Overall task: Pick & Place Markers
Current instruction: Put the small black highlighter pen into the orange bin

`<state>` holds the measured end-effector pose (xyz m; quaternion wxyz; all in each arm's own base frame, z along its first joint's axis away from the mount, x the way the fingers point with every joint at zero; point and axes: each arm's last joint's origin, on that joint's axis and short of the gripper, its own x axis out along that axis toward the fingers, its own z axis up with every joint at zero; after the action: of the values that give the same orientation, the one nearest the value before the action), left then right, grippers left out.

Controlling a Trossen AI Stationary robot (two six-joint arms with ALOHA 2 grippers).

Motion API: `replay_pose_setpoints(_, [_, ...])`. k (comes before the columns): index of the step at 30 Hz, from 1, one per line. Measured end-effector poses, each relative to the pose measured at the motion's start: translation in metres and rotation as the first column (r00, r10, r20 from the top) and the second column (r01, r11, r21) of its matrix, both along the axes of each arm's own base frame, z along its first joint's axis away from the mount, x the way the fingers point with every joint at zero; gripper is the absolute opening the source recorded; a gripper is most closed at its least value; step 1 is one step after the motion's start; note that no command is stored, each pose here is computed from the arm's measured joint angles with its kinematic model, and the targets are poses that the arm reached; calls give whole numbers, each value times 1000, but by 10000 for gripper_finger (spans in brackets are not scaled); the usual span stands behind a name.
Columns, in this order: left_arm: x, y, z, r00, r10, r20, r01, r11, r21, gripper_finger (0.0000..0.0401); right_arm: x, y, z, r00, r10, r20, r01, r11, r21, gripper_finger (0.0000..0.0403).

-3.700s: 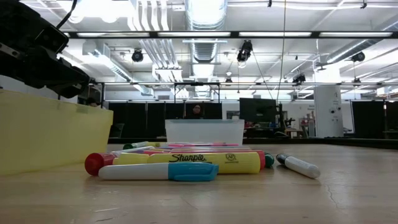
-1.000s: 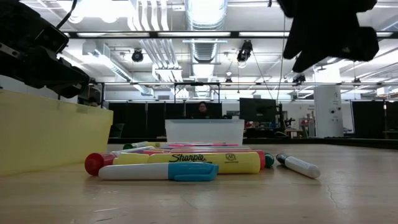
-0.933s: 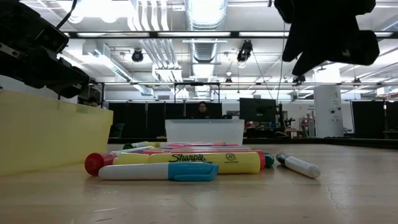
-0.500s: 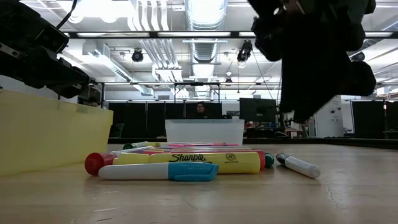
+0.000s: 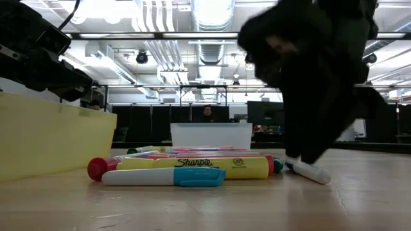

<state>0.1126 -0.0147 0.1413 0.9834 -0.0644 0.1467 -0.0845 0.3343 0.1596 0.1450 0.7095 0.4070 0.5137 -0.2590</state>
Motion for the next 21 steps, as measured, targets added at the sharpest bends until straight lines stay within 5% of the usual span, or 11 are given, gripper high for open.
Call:
replay_pose_setpoints(12, [0, 0, -1, 1000, 0, -6, 0, 1000, 1, 0, 2, -1, -13, 997, 31, -77, -31, 1000, 0, 109])
replay_pose_setpoints(21, [0, 0, -1, 1000, 0, -6, 0, 1000, 1, 0, -5, -5, -8, 974, 136, -181, -153, 984, -85, 26])
